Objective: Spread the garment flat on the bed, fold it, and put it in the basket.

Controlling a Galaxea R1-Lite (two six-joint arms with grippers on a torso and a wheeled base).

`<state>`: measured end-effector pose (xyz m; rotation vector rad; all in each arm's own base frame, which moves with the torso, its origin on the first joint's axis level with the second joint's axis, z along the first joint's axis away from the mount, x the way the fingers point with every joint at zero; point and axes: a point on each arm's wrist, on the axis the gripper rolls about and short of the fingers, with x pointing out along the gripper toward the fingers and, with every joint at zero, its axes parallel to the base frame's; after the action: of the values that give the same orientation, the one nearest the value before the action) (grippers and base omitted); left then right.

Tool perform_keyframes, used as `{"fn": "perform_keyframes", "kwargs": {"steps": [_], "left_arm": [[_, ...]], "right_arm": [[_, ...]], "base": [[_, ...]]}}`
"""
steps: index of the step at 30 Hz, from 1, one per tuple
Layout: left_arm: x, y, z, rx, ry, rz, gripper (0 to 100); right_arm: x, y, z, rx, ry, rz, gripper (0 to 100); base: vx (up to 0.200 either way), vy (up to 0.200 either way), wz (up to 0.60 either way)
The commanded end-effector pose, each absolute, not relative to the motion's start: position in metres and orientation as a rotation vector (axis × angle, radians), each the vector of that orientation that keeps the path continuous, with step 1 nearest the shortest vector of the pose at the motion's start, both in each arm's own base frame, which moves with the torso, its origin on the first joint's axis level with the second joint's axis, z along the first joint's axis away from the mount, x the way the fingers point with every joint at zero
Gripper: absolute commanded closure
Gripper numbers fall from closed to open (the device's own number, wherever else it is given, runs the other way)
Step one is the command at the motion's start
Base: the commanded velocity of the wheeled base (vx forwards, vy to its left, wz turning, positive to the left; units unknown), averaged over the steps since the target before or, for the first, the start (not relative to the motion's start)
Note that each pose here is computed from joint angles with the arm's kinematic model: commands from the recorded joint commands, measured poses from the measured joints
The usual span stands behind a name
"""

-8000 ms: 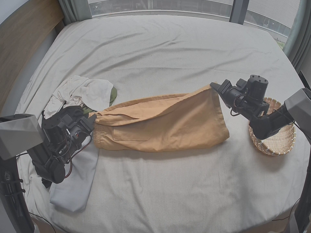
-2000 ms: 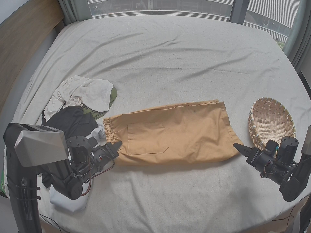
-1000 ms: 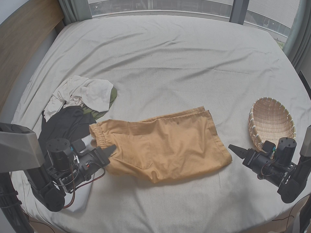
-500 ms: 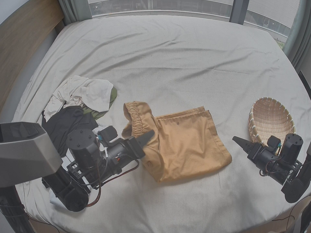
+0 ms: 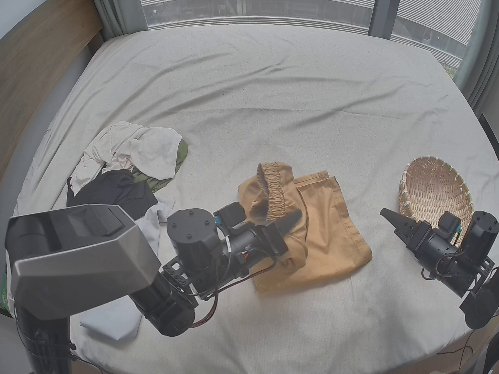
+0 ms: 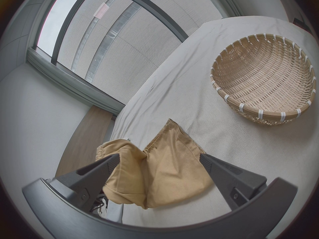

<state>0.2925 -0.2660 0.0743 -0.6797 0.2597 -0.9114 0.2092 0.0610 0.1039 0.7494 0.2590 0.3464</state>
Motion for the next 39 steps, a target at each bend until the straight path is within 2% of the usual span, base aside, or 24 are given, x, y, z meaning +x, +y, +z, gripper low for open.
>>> {"fn": "perform_keyframes", "kwargs": {"steps": [1, 10, 18, 19, 26, 30, 39], "left_arm": [[0.295, -0.281, 0.066, -0.674, 0.28, -0.94, 100], [0.308, -0.305, 0.071, -0.662, 0.319, -0.979, 100], [0.316, -0.307, 0.064, -0.657, 0.331, -0.962, 100], [0.317, -0.306, 0.065, -0.658, 0.33, -0.961, 0], [0.317, -0.317, 0.06, -0.613, 0.389, -0.923, 0], [0.324, -0.324, 0.053, -0.565, 0.355, -0.883, 0], [0.327, -0.311, 0.059, -0.56, 0.35, -0.817, 0]], "right_arm": [[0.206, 0.061, 0.107, 0.755, 0.248, 0.357, 0], [0.206, 0.062, 0.108, 0.781, 0.248, 0.36, 0], [0.205, 0.061, 0.11, 0.782, 0.239, 0.362, 0], [0.205, 0.061, 0.111, 0.782, 0.237, 0.363, 0], [0.205, 0.061, 0.111, 0.78, 0.237, 0.366, 0], [0.205, 0.061, 0.111, 0.782, 0.239, 0.364, 0], [0.204, 0.061, 0.106, 0.78, 0.262, 0.356, 0]], "base": [[0.0, 0.0, 0.0], [0.0, 0.0, 0.0], [0.0, 0.0, 0.0], [0.0, 0.0, 0.0], [0.0, 0.0, 0.0], [0.0, 0.0, 0.0], [0.0, 0.0, 0.0]]}}
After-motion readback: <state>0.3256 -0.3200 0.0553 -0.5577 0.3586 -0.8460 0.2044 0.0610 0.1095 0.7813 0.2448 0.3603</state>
